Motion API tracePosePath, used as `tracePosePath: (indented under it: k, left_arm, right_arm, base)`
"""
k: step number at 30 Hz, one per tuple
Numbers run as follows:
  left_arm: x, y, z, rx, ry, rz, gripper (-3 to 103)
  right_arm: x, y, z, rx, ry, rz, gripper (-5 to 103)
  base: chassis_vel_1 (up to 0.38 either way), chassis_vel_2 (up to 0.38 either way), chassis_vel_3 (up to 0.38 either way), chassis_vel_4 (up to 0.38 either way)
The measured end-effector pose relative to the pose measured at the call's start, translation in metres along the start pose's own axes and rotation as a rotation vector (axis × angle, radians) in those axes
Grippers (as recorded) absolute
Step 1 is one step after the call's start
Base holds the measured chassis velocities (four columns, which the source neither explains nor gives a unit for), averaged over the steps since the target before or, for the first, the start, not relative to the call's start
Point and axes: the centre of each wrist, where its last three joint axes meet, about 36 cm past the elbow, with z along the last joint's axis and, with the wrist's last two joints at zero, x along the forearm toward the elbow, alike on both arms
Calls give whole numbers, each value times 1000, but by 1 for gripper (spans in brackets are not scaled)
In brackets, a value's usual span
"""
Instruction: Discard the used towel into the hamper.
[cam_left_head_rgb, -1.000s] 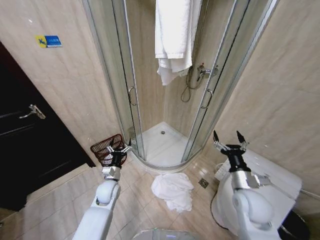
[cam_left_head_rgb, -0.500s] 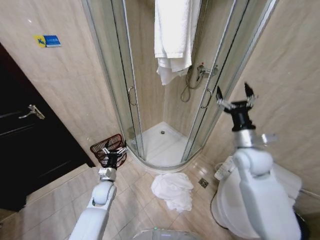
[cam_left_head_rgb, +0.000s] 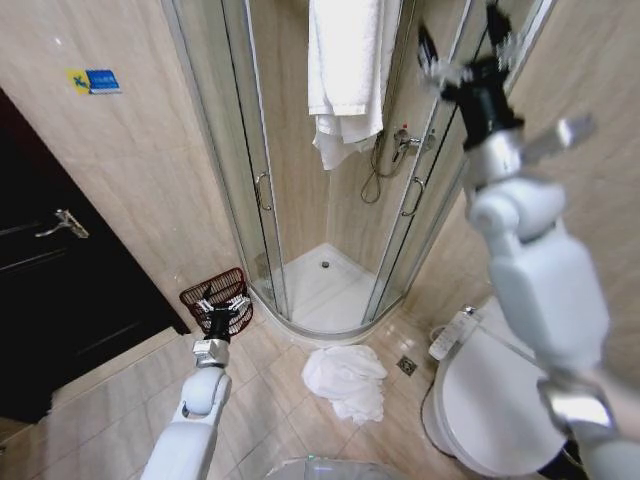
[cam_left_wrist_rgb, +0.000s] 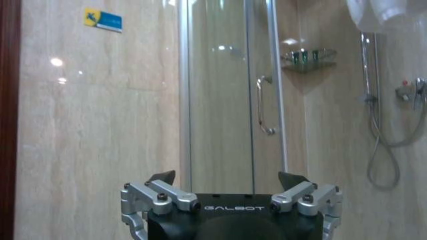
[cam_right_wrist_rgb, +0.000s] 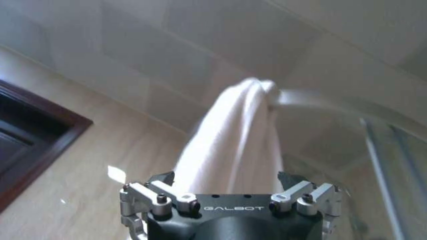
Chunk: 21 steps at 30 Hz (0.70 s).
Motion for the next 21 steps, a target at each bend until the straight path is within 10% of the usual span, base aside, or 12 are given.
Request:
tracePosePath:
  k: [13, 21]
  left_arm:
    - [-1, 6, 1, 17, -35, -36, 100]
    - [-3, 6, 6, 21, -38, -37, 100]
  right_arm:
    - [-150, -12, -20, 156, -44, 35, 100]
    - [-223, 19, -34, 84, -26, 66, 100]
  base:
    - [0, 0, 0, 0]
    - [0, 0, 0, 0]
